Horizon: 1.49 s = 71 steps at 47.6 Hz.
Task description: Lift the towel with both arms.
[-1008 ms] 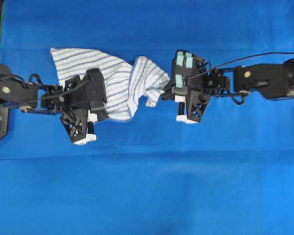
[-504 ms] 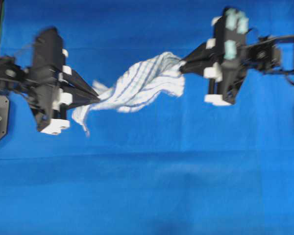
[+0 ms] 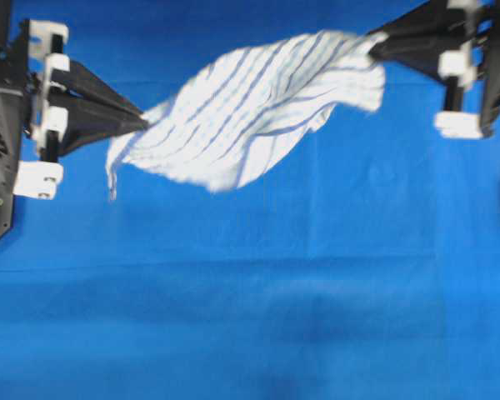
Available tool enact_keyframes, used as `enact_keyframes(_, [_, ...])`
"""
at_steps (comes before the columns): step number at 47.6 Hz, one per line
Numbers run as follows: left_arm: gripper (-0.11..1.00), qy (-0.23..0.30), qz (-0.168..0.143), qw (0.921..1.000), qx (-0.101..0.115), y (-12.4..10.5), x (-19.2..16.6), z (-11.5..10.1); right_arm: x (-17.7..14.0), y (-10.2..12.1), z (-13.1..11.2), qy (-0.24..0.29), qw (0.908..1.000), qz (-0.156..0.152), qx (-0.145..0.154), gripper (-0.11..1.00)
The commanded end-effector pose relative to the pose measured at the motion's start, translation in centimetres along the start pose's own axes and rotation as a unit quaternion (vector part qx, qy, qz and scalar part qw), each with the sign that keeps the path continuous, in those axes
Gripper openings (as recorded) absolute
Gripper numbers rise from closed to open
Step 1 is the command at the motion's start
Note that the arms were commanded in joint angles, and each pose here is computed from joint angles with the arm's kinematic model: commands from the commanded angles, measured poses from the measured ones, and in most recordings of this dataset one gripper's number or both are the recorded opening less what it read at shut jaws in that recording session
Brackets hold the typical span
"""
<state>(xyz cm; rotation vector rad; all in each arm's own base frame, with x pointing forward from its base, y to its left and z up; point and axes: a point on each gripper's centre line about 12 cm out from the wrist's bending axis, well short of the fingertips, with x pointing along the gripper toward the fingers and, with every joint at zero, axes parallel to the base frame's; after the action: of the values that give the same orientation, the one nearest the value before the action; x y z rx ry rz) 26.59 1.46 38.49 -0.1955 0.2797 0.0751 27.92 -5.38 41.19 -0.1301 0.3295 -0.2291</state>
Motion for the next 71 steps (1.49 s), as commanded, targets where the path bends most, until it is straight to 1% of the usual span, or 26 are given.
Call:
enact_keyframes(1, [0.01,-0.018,0.003,0.9998,0.001,0.0,-0.8,2.0,-1.4,-0.6,1.9,-0.029,0.9995,-0.010,-0.004,0.04])
enact_keyframes(6, [0.01,-0.024,0.004,0.9997,0.004,-0.1,-1.2,3.0,-1.6,-0.6,2.1,-0.033,0.9994,-0.010,-0.009,0.04])
enact_keyframes(10, [0.01,-0.028,0.003,0.9996,0.005,-0.2,-1.4,3.3,-1.5,-0.6,2.0,-0.032,0.9994,-0.011,-0.010,0.04])
enact_keyframes(23, [0.01,-0.024,0.004,0.9997,0.006,-0.2,-1.0,3.2,-0.9,-0.5,1.8,-0.023,0.9997,-0.009,-0.010,0.04])
enact_keyframes(34, [0.03,-0.035,0.002,0.9994,0.007,-0.2,-1.2,3.4,-0.9,-0.5,1.7,-0.022,0.9997,-0.009,-0.005,0.06])
enact_keyframes(35, [0.05,-0.035,0.002,0.9993,0.007,-0.2,-1.1,3.4,-0.9,-0.5,1.8,-0.022,0.9997,-0.008,-0.005,0.08])
enact_keyframes(36, [0.08,-0.035,0.002,0.9993,0.007,-0.2,-1.1,3.4,-0.9,-0.5,1.8,-0.022,0.9997,-0.008,-0.005,0.12])
enact_keyframes(39, [0.22,-0.036,0.002,0.9993,0.007,-0.2,-1.0,3.4,-0.7,-0.5,1.7,-0.020,0.9998,-0.009,-0.005,0.33])
enact_keyframes(43, [0.49,-0.033,0.003,0.9994,0.007,-0.1,-0.8,3.1,-0.5,-0.4,1.6,-0.017,0.9998,-0.008,-0.007,0.57])
enact_keyframes(45, [0.62,-0.033,0.003,0.9994,0.007,-0.1,-0.8,3.1,-0.3,-0.4,1.5,-0.015,0.9998,-0.008,-0.006,0.65])
enact_keyframes(47, [0.74,-0.031,0.003,0.9995,0.007,-0.1,-0.7,2.9,-0.3,-0.5,1.5,-0.015,0.9998,-0.009,-0.007,0.69])
enact_keyframes(51, [0.91,-0.030,0.003,0.9995,0.007,-0.1,-0.7,2.9,-0.3,-0.4,1.6,-0.017,0.9998,-0.008,-0.007,0.65])
enact_keyframes(53, [0.92,-0.032,0.004,0.9995,0.006,0.0,-0.8,2.9,-0.3,-0.4,1.6,-0.017,0.9998,-0.008,-0.007,0.65])
enact_keyframes(63, [0.91,-0.047,0.001,0.9988,0.010,-0.1,-0.8,3.1,-0.4,-0.4,1.5,-0.017,0.9998,-0.008,-0.007,0.65])
enact_keyframes(67, [0.91,-0.046,0.003,0.9985,0.029,0.1,0.0,2.3,-0.1,-0.3,1.0,-0.011,0.9999,-0.007,-0.008,0.65])
enact_keyframes(71, [0.91,-0.046,0.004,0.9978,0.048,0.3,0.9,1.3,0.6,0.0,0.0,-0.003,1.0000,-0.003,-0.009,0.65])
